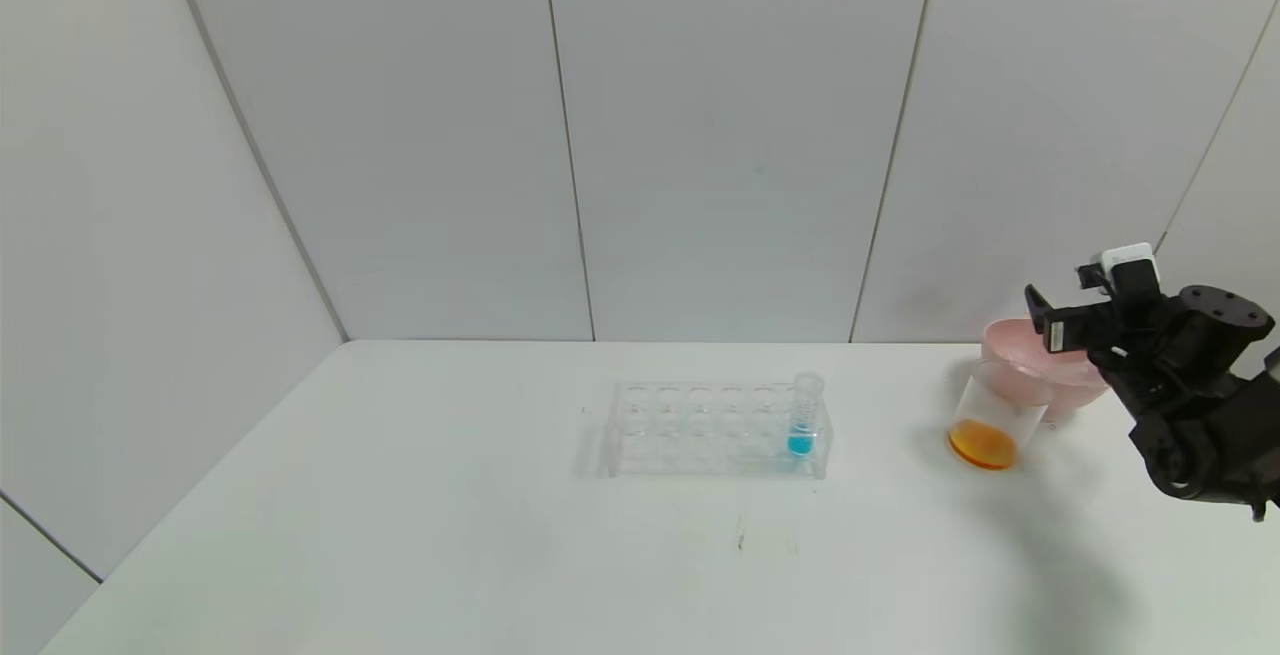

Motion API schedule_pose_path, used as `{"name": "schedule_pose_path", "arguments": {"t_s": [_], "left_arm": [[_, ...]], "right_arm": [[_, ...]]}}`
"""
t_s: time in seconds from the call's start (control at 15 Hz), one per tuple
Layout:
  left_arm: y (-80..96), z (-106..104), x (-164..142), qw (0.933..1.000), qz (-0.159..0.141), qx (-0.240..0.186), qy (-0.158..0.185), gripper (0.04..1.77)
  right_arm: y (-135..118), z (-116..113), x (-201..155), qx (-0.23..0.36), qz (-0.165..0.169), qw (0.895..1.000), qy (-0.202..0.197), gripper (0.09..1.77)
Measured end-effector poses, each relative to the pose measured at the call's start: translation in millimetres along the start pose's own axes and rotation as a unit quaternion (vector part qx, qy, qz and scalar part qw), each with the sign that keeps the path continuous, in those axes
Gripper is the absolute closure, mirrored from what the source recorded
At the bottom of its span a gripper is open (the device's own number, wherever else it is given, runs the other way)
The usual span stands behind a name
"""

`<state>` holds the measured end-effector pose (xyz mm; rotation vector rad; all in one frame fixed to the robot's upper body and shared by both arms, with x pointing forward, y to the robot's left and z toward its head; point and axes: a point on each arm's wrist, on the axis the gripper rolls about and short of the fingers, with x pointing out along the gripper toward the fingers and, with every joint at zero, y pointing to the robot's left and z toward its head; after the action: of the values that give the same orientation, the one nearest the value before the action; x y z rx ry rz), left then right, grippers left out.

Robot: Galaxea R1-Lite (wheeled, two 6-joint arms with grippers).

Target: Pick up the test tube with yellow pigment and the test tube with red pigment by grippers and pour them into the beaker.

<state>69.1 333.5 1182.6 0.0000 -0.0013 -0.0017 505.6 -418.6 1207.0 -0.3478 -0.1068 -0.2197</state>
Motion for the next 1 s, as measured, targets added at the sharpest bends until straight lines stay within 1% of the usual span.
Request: {"name": "schedule_pose_path", "arguments": {"t_s": [0.13, 0.33, 0.4, 0.53, 0.67, 0.73, 0.8, 0.87, 1.0], "left_arm": [[0.0, 0.0, 0.0, 1.0000, 0.000, 0.000, 0.000, 0.05], [0.0, 0.0, 0.0, 1.0000, 0.000, 0.000, 0.000, 0.05], [0.0, 0.0, 0.0, 1.0000, 0.000, 0.000, 0.000, 0.05], [0.0, 0.0, 0.0, 1.0000, 0.000, 0.000, 0.000, 0.05], [0.0, 0.0, 0.0, 1.0000, 0.000, 0.000, 0.000, 0.05], [0.0, 0.0, 0.0, 1.0000, 0.000, 0.000, 0.000, 0.05], [0.0, 0.0, 0.0, 1.0000, 0.000, 0.000, 0.000, 0.05], [0.0, 0.0, 0.0, 1.0000, 0.000, 0.000, 0.000, 0.05], [0.0, 0.0, 0.0, 1.0000, 0.000, 0.000, 0.000, 0.05]], "right_arm": [[-7.7, 28.9, -4.5, 0.010, -0.011, 1.000, -0.020, 0.33], [-20.3, 88.5, -24.9, 0.030, -0.044, 0.998, -0.032, 0.27], [-23.2, 110.1, -38.8, 0.043, -0.051, 0.997, -0.028, 0.26], [-26.2, 145.4, -77.1, 0.072, -0.052, 0.996, -0.008, 0.23], [-30.4, 175.4, -131.5, 0.104, -0.043, 0.994, 0.002, 0.21], [-33.9, 185.3, -163.6, 0.118, -0.039, 0.992, 0.001, 0.20], [-38.0, 189.5, -194.4, 0.129, -0.038, 0.991, -0.001, 0.20], [-41.4, 188.4, -224.9, 0.137, -0.036, 0.990, -0.003, 0.19], [-46.4, 175.6, -282.4, 0.149, -0.037, 0.988, -0.010, 0.18]]}}
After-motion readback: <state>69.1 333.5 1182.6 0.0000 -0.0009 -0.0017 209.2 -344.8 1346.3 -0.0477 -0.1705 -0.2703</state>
